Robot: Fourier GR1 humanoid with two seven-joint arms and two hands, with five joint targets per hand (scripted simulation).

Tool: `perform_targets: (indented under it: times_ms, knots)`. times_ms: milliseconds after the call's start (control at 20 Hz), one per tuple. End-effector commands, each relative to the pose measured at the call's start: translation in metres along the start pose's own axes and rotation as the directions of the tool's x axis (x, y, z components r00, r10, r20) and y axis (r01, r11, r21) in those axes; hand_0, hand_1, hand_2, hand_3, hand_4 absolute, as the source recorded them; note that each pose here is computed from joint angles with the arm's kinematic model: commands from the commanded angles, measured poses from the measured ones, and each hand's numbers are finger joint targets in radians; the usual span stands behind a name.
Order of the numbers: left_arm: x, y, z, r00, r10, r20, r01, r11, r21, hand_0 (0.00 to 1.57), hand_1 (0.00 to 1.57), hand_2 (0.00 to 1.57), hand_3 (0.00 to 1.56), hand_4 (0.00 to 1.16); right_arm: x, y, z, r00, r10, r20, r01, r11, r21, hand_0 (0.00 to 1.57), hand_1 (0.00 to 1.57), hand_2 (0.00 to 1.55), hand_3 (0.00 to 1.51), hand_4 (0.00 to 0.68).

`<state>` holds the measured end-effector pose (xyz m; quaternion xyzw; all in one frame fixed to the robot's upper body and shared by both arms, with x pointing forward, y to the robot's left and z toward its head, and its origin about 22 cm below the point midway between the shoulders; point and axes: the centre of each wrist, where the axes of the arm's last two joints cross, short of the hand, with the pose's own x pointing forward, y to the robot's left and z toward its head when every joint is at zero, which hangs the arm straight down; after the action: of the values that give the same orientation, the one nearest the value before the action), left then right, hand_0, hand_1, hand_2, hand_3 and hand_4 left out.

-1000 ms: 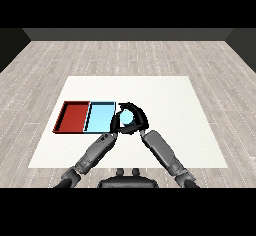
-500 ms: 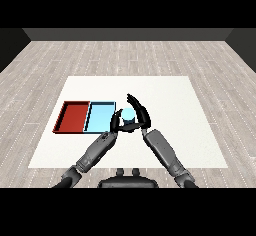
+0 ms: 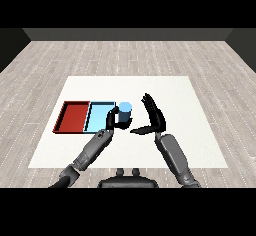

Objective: Pick the blue can and put it in the blue box

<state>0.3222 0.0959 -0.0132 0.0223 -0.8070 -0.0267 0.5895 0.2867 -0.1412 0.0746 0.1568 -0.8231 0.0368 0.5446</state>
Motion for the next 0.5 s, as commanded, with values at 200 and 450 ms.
perform_targets:
  times_ms: [200,450]
  knots:
    - [0.011,0.059,-0.0407,0.987,-0.161,-0.017,0.161,0.977,0.142,1.57,1.57,1.57,1.48,1.15,0.029,-0.045,0.035,0.9951,0.024,0.095,-0.014,0.9938,-0.11,0.0,0.0,0.0,0.0,0.0]
    - [-0.013,0.108,-0.0473,0.938,-0.278,-0.205,0.316,0.931,0.181,1.55,1.55,1.54,1.48,1.11,0.04,-0.058,0.026,0.9932,0.049,0.106,-0.032,0.9865,-0.161,0.0,0.0,0.0,0.0,0.0]
